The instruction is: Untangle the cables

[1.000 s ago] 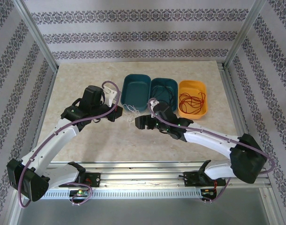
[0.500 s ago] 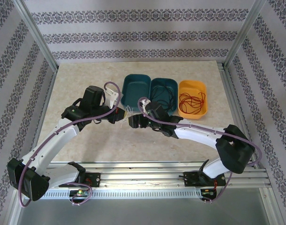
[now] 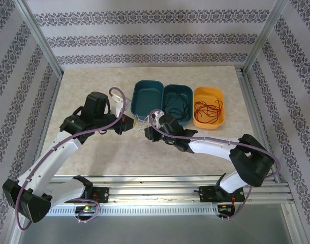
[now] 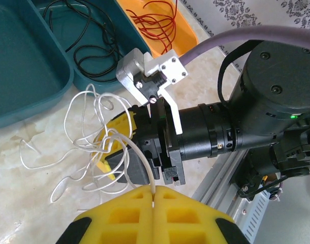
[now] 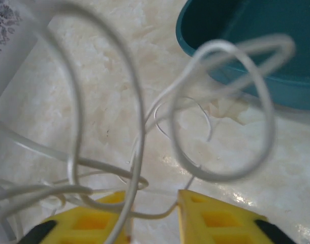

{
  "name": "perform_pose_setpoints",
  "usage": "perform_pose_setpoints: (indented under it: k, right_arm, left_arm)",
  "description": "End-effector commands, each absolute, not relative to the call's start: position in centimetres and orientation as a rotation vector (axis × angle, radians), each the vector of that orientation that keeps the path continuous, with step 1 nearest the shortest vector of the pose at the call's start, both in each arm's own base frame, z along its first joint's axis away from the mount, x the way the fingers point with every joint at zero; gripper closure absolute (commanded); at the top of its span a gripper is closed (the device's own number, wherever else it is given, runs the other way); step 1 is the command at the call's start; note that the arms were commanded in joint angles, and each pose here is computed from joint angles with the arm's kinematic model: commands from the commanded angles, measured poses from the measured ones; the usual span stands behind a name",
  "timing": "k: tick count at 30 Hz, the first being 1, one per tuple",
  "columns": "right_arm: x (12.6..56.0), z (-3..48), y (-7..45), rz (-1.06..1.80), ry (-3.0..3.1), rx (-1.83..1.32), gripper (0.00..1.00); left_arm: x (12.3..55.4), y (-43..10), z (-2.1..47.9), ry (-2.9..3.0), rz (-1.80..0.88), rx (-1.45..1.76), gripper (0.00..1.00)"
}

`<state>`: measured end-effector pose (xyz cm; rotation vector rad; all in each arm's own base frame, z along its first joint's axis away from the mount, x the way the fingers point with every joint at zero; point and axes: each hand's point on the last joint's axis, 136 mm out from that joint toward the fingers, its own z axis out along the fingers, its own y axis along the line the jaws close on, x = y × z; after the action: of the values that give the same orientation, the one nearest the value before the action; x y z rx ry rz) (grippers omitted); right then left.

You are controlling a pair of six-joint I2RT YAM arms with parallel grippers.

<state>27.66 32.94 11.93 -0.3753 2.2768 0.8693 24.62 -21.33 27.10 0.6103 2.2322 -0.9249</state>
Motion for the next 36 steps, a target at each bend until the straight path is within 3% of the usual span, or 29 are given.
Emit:
perform_pose_setpoints:
  k: [1, 10, 17, 19, 20, 27, 29, 36]
  right_arm:
    - [28.1, 11.6, 32.2, 0.839, 2.270, -0.327, 0.77]
    - [27.6, 7.3, 27.7, 0.731, 2.386, -0.161, 1.00]
    - [26.8, 5.4, 24.5, 0.654, 2.450, -0.050, 1.00]
    - [26.3, 6.7, 25.5, 0.740, 2.409, -0.112, 1.00]
    - [25.9, 7.7, 26.1, 0.783, 2.374, -0.156, 0.98]
    - [23.7, 17.6, 29.8, 0.828, 1.996, -0.528, 0.25]
    - [23.7, 20.1, 30.3, 0.834, 1.933, -0.567, 0.18]
    - [24.7, 25.9, 33.2, 0.828, 1.786, -0.692, 0.13]
  left_arm:
    - [24.4, -20.9, 28.4, 2.209, -0.869, 0.621, 1.00]
    - [25.8, -17.9, 31.9, 2.132, -0.638, 0.516, 1.00]
    - [27.2, -13.4, 32.5, 2.202, -0.267, 0.462, 1.00]
    - [26.9, -14.6, 32.4, 2.211, -0.285, 0.537, 1.00]
    - [26.8, -15.4, 32.3, 2.210, -0.320, 0.572, 1.00]
    - [25.7, -19.1, 31.6, 2.146, -0.503, 0.797, 1.00]
    - [25.7, -19.5, 31.5, 2.130, -0.516, 0.827, 1.00]
    - [25.4, -22.0, 31.7, 2.075, -0.680, 0.897, 1.00]
